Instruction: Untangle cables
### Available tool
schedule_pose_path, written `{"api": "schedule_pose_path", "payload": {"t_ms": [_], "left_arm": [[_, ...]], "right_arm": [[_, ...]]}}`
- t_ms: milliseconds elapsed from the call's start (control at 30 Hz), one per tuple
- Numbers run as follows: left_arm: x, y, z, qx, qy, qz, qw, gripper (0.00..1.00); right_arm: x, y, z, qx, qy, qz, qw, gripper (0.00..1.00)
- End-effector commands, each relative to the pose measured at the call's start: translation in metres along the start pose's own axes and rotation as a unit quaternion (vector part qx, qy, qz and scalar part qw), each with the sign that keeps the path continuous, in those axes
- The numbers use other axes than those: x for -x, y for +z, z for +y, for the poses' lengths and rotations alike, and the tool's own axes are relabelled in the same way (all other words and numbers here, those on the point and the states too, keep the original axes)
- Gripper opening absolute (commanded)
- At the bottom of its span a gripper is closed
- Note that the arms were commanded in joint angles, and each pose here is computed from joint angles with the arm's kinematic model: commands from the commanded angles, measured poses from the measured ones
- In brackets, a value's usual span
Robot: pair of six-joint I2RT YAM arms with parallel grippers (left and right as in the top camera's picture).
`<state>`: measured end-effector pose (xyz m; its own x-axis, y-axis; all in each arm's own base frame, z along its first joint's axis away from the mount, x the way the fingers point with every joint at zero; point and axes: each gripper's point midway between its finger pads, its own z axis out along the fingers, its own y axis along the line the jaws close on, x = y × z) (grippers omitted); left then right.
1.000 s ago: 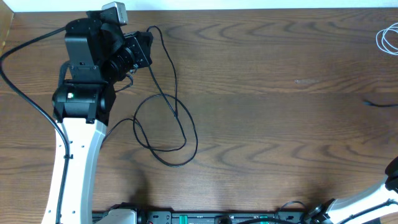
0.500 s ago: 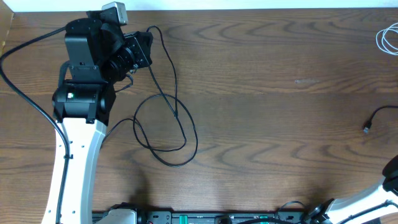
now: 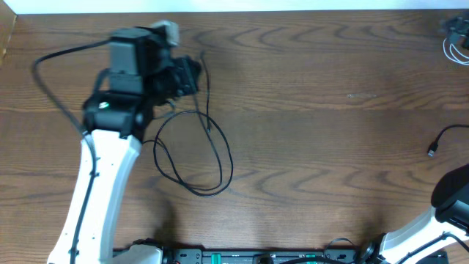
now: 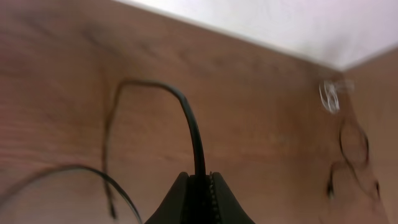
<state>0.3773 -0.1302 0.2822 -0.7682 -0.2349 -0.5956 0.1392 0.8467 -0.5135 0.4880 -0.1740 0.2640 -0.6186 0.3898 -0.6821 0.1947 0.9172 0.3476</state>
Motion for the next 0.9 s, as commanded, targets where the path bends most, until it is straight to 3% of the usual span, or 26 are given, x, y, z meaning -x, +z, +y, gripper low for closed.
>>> {"api": "schedule_pose_path", "payload": {"t_ms": [0,33,67,167,233,400,600,733,867], "left_arm": [[-0.028,0.025,-0.010,-0.004,0.013,0.059,0.998,0.08],[-0.035,0.032,-0.010,-0.001,0.013,0.075,0.997,0.09],[-0.042,0.039,-0.011,-0.001,0.014,0.089,0.996,0.22],[-0.057,0.058,-0.013,0.001,0.018,0.119,0.993,0.80],[-0.060,0.067,-0.013,0.000,0.020,0.124,0.992,0.90],[-0.031,0.061,-0.007,0.026,0.041,0.069,0.996,0.92],[0.009,0.022,-0.015,0.042,0.093,-0.009,0.995,0.93],[0.038,-0.023,-0.004,0.066,0.081,-0.077,0.992,0.93],[0.057,-0.072,0.023,0.090,0.018,-0.133,0.987,0.93]], "right_arm": [[-0.001,-0.006,0.030,0.026,-0.024,0.002,0.999,0.99],[-0.004,-0.004,0.035,0.029,-0.026,0.008,0.999,0.99],[-0.007,-0.003,0.040,0.032,-0.027,0.013,0.999,0.99],[-0.015,0.001,0.052,0.040,-0.031,0.028,0.998,0.99],[-0.020,0.003,0.059,0.045,-0.034,0.037,0.998,0.99],[-0.030,0.007,0.078,0.058,-0.044,0.055,0.996,0.99],[-0.043,0.013,0.107,0.078,-0.062,0.073,0.992,0.99],[-0.062,0.018,0.146,0.106,-0.100,0.097,0.985,0.99],[-0.092,0.025,0.197,0.144,-0.152,0.127,0.970,0.99]]}}
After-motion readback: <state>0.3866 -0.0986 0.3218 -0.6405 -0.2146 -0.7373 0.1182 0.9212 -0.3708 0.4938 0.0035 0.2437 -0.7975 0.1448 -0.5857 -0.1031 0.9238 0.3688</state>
